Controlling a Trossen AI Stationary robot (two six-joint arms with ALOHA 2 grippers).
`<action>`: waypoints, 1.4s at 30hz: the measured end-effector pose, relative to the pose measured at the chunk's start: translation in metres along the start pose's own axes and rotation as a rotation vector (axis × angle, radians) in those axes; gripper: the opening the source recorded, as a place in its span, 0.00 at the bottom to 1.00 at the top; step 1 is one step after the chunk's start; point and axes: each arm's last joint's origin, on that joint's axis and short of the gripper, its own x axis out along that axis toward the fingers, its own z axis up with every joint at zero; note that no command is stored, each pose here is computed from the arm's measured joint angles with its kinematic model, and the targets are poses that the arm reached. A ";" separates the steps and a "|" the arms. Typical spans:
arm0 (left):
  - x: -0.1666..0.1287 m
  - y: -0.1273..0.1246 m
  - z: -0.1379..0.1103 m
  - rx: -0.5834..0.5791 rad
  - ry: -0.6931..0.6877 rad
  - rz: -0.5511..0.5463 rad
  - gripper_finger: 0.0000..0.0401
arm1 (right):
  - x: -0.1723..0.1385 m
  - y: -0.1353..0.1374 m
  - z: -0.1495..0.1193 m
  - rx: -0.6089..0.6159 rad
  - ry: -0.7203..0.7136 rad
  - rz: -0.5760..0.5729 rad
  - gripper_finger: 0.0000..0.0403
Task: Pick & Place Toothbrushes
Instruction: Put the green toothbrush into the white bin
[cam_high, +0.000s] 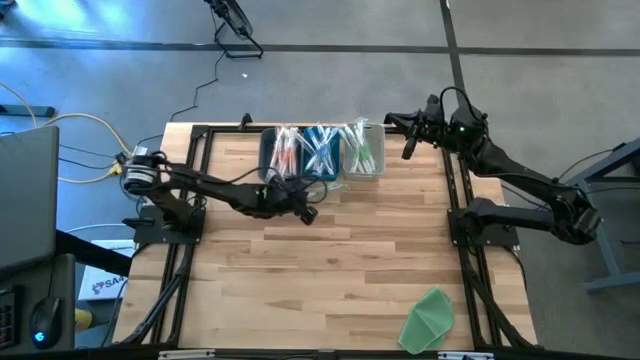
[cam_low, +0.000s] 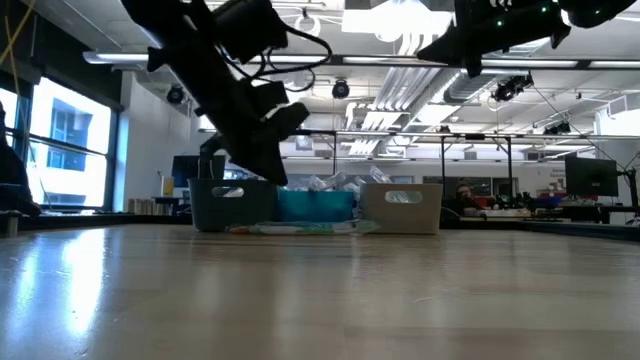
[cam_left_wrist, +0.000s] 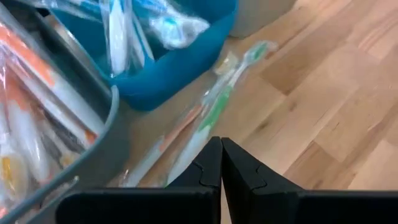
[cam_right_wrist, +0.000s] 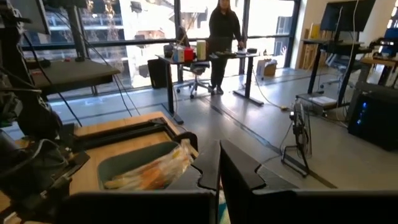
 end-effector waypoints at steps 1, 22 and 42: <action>0.003 -0.001 -0.002 0.008 0.009 0.007 0.00 | 0.000 0.000 -0.001 0.001 0.007 -0.002 0.01; 0.014 -0.007 -0.009 0.137 0.062 -0.039 0.05 | 0.000 0.002 -0.002 -0.050 0.016 0.083 0.01; 0.070 -0.026 0.020 -0.042 -0.033 0.030 0.01 | -0.001 0.004 -0.002 -0.040 0.014 0.154 0.01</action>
